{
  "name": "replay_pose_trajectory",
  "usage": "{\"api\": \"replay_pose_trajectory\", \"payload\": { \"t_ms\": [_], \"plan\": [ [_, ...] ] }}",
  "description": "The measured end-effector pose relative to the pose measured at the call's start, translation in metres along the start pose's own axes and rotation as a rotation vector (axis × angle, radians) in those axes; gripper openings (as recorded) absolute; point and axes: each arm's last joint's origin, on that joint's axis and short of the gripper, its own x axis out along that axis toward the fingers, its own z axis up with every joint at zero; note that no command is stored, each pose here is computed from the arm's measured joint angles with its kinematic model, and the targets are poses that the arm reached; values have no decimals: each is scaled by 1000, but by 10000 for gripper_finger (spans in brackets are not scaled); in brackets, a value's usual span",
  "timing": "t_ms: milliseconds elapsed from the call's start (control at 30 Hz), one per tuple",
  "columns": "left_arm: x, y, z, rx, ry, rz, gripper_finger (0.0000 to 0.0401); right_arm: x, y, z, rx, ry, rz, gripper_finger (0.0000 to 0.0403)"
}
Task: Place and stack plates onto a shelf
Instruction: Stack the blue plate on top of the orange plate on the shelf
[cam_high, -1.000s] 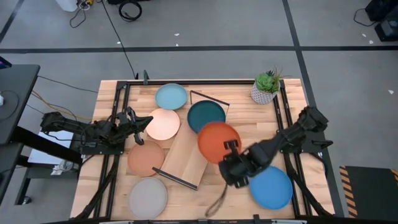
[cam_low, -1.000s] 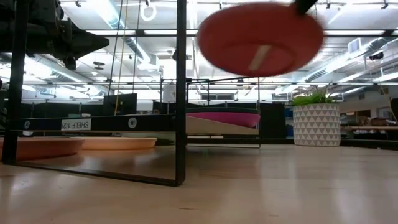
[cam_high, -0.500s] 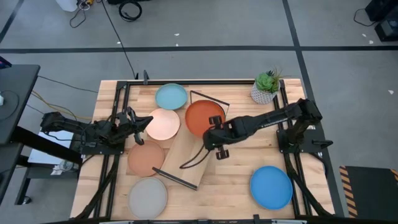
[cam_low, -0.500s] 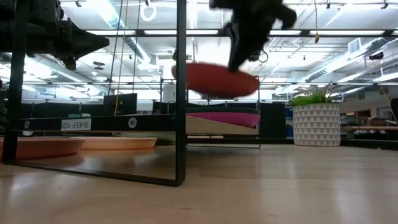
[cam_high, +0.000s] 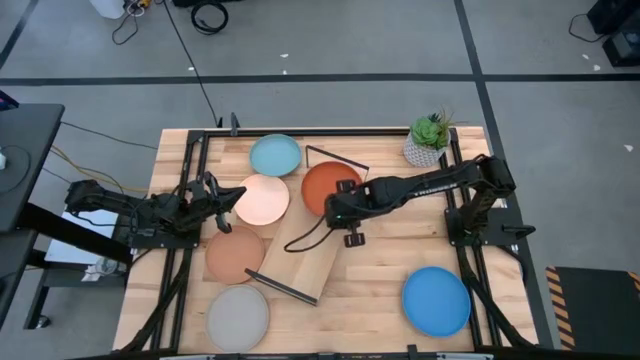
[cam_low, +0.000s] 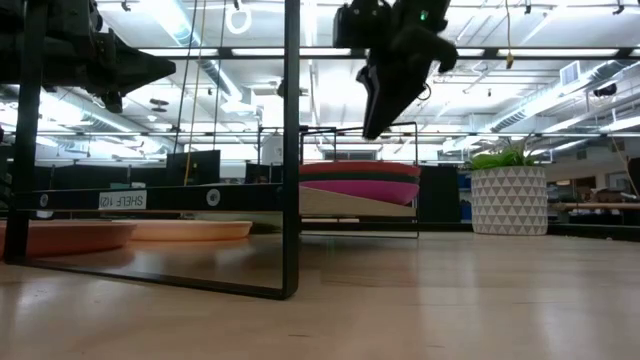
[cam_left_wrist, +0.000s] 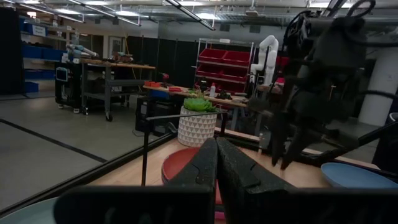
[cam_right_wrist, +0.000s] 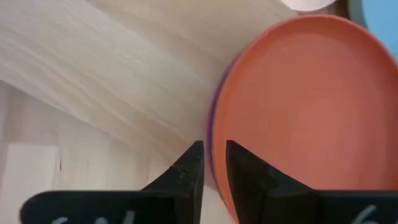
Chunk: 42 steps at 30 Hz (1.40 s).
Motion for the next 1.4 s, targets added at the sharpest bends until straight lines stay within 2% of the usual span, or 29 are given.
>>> {"api": "replay_pose_trajectory", "payload": {
  "t_ms": [100, 233, 467, 600, 767, 867, 967, 1067, 1233, 1400],
  "plan": [
    [0, 0, 0, 0, 0, 0, 9, -17, 7, 4, 7, 36, -1, 81],
    [0, 0, 0, 0, 0, 0, 9, -33, 28, 5, -1, 58, 29, 80],
    [0, 0, 0, 0, 0, 0, 9, -49, 102, -19, 39, 203, 154, 80],
    [0, 0, 0, 0, 0, 0, 9, -52, 145, -42, 149, 288, 192, 80],
    [0, 0, 0, 0, 0, 0, 9, -44, 180, -76, 264, 441, 246, 80],
    [0, 0, 0, 0, 0, 1, 9, -35, 198, -85, 329, 457, 357, 90],
    [0, 0, 0, 0, 0, 1, 9, -28, 207, -87, 463, 477, 426, 110],
    [0, 0, 0, 0, 0, 0, 9, -20, 217, -87, 544, 491, 411, 124],
    [0, 0, 0, 0, 0, 1, 9, -8, 234, -89, 580, 589, 320, 128],
    [0, 0, 0, -1, -1, 0, 9, -1, 238, -86, 645, 707, 214, 129]
  ]
}}
